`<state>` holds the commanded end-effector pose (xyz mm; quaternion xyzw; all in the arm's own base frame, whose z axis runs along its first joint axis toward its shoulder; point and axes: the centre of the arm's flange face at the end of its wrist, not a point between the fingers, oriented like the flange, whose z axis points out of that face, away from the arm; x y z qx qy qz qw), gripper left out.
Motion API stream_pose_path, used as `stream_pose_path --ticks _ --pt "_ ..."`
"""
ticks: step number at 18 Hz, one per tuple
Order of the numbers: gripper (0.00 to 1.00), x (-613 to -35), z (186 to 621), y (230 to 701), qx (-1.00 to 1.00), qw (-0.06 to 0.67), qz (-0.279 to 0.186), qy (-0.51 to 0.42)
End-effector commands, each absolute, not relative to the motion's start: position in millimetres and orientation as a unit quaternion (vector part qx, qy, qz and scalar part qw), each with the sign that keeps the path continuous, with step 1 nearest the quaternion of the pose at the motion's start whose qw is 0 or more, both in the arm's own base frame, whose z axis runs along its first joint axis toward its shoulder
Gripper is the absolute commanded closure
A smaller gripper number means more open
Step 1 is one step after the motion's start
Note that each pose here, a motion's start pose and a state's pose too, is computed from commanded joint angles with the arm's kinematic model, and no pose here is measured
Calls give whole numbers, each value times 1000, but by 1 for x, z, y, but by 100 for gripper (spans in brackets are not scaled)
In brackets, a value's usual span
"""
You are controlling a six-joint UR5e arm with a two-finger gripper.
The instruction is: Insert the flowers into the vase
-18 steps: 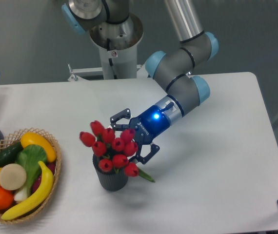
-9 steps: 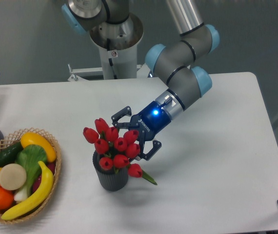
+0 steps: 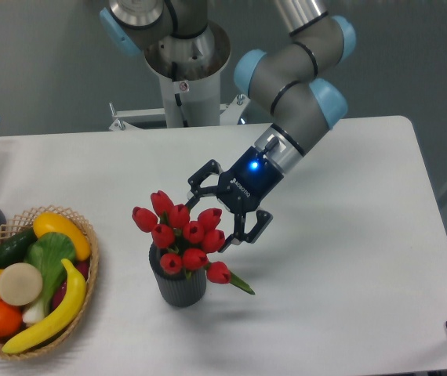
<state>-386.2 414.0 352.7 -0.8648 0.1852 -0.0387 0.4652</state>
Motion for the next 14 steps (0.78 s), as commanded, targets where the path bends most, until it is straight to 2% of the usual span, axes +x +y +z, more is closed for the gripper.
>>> stream_pose_path --ticks 4,8,10,12,14 --pt "0 -403 406 391 -918 334 80 196" --pt "0 -403 460 349 -940 239 171 176" --pt "0 -414 459 317 -954 170 195 149" --pt "0 -424 459 296 -958 108 211 159" --pt "0 -440 464 269 -960 73 209 173"
